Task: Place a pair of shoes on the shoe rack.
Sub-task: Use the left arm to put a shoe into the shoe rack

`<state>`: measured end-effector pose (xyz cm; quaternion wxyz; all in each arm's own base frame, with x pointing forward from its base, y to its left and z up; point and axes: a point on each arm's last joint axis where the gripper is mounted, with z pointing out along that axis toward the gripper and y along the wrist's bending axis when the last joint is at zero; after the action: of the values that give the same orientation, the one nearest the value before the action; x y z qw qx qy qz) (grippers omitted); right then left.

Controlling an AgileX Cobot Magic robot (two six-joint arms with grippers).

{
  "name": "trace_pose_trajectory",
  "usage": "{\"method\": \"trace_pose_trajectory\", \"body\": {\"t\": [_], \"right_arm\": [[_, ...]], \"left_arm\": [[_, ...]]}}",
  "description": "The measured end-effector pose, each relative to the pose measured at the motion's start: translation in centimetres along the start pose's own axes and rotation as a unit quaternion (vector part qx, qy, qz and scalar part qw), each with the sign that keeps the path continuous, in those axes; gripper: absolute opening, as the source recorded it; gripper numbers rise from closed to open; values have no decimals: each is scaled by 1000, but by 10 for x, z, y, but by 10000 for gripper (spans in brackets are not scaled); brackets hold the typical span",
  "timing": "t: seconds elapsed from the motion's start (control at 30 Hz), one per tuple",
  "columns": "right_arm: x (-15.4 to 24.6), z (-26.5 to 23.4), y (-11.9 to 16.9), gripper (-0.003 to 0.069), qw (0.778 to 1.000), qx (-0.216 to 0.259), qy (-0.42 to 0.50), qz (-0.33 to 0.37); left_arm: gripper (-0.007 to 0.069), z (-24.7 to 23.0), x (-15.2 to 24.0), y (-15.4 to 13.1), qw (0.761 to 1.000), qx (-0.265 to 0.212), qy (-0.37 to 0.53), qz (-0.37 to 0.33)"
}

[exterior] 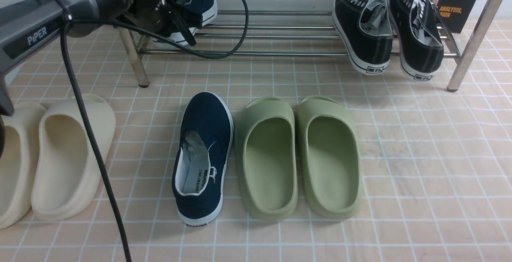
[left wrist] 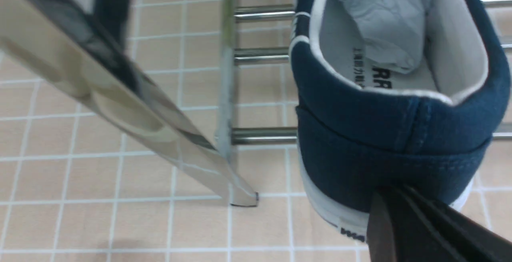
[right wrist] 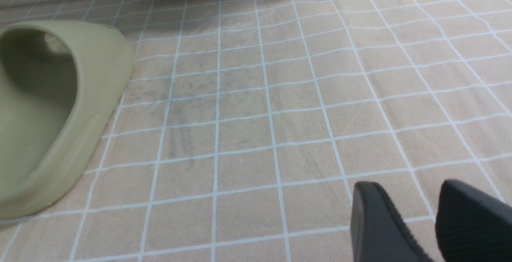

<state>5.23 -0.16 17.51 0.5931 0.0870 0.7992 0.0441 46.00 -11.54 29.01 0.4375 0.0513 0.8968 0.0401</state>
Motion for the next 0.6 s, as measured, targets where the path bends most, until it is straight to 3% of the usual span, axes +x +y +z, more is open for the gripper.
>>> {"method": "trace_pose_trajectory", "body": {"t": [0.3, 0.6], "right_arm": [[0, 0, 0, 239, 1000, 0, 0, 0], [0, 0, 0, 239, 1000, 0, 0, 0]], "left_arm": [[22, 15, 13, 1, 999, -26, 34, -7], [22, -21, 12, 13, 993, -49, 105, -32]]}}
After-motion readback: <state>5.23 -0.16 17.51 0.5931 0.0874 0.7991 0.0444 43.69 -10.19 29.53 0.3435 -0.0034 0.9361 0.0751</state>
